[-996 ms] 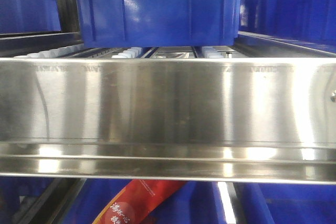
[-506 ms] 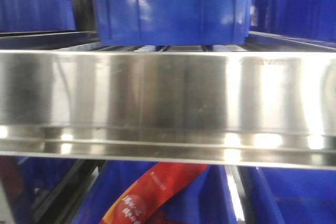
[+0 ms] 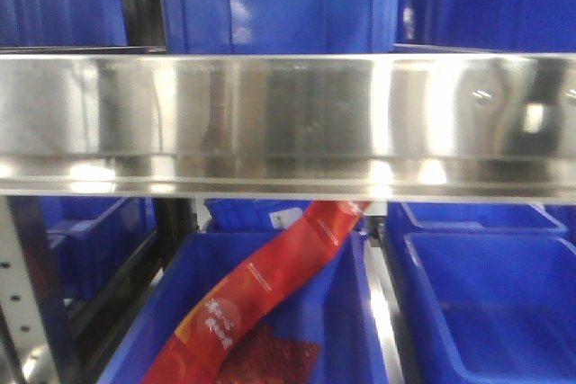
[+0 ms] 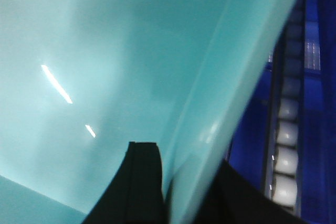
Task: Fetch blue bin and place on conveyor start
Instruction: 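Pull the held bin back off the shelf toward the robot, then hold the bin with both grippers while driving to the red conveyor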
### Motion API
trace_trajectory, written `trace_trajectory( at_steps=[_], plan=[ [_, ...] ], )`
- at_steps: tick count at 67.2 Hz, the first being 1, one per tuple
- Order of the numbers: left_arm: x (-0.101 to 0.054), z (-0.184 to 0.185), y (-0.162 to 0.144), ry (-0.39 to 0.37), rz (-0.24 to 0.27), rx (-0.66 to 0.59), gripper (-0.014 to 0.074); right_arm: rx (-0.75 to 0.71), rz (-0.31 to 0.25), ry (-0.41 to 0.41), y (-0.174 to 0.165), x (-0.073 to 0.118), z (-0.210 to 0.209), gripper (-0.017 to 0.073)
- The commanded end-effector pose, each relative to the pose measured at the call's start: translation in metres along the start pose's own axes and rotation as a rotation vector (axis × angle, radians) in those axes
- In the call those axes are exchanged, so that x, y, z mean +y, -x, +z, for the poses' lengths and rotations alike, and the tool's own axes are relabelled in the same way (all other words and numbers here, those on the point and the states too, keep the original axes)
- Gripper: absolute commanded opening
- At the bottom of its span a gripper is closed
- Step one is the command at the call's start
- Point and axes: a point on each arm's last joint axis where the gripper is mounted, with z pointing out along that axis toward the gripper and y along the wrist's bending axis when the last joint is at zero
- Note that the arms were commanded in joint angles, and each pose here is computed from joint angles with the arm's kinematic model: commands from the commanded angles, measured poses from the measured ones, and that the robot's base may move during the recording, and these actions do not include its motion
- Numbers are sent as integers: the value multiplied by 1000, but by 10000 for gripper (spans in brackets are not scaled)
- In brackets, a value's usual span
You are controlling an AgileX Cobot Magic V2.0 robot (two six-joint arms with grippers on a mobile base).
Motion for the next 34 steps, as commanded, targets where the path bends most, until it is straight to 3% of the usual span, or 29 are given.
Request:
trace_trajectory(
  at_steps=[1, 34],
  plan=[
    [-1, -9, 14, -9, -13, -112, -111, -6, -48, -30, 0, -3, -7, -151],
    [-1, -9, 14, -9, -13, -112, -111, -8, -48, -30, 1, -3, -7, -151]
  ],
)
